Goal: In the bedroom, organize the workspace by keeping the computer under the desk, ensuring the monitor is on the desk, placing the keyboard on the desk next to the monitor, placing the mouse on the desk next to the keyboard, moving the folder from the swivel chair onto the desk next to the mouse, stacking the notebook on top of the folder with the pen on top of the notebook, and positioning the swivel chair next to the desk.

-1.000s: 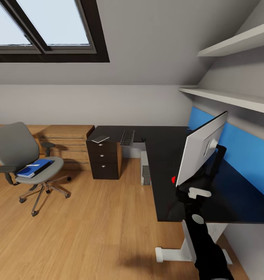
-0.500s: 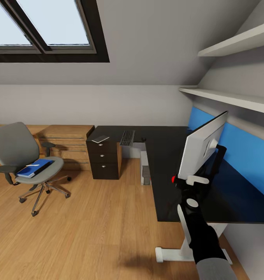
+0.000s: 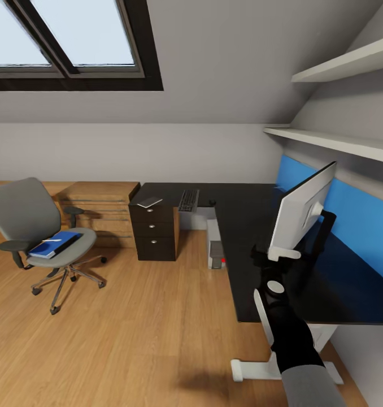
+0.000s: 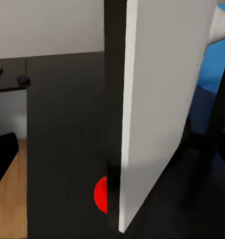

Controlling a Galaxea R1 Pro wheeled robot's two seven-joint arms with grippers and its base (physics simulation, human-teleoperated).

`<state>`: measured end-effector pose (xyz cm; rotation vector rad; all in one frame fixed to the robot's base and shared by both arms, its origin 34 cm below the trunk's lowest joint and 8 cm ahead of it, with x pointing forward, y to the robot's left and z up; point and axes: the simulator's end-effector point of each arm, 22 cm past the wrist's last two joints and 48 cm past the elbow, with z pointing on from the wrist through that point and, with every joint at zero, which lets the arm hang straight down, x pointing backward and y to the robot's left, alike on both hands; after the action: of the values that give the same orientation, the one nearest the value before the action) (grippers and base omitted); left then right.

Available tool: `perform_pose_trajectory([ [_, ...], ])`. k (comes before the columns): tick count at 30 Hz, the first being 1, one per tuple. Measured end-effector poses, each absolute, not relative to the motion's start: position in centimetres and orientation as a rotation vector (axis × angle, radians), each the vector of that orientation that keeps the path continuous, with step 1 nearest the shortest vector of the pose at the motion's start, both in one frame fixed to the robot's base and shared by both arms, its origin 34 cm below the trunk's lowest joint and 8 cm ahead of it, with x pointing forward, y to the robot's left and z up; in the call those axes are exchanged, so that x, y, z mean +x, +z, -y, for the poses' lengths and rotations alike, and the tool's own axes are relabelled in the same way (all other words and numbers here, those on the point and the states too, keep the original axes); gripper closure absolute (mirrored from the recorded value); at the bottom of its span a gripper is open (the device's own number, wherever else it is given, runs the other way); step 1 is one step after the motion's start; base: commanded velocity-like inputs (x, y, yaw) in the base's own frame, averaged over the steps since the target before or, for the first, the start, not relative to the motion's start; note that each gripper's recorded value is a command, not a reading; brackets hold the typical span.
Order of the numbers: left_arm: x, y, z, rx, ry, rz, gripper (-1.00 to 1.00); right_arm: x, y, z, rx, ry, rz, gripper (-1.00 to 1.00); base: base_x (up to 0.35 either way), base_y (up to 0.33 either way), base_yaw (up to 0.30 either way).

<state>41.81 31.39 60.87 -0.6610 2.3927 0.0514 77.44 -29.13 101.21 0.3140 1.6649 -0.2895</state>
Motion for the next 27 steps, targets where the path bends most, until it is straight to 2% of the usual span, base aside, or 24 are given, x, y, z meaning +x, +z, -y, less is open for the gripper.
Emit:
perform_pose_trajectory([
  [7, 41.8, 60.9, -31.4, -0.662, 0.051, -2.393, -1.0, 77.0, 101.4, 30.3, 0.355, -0.338, -1.655, -1.0, 0.0, 0.157, 0.0],
  [23, 41.0, 60.4, -31.3, -0.663, 0.062, -2.394, -1.0, 77.7, 103.2, 31.6, 0.391, -0.384, -1.622, -1.0, 0.001, 0.009, 0.0],
  [27, 41.1, 60.4, -31.4, -0.661, 0.064, -2.391, -1.0, 78.2, 103.2, 31.7, 0.389, -0.388, -1.627, -1.0, 0.137, 0.0, 0.0],
])
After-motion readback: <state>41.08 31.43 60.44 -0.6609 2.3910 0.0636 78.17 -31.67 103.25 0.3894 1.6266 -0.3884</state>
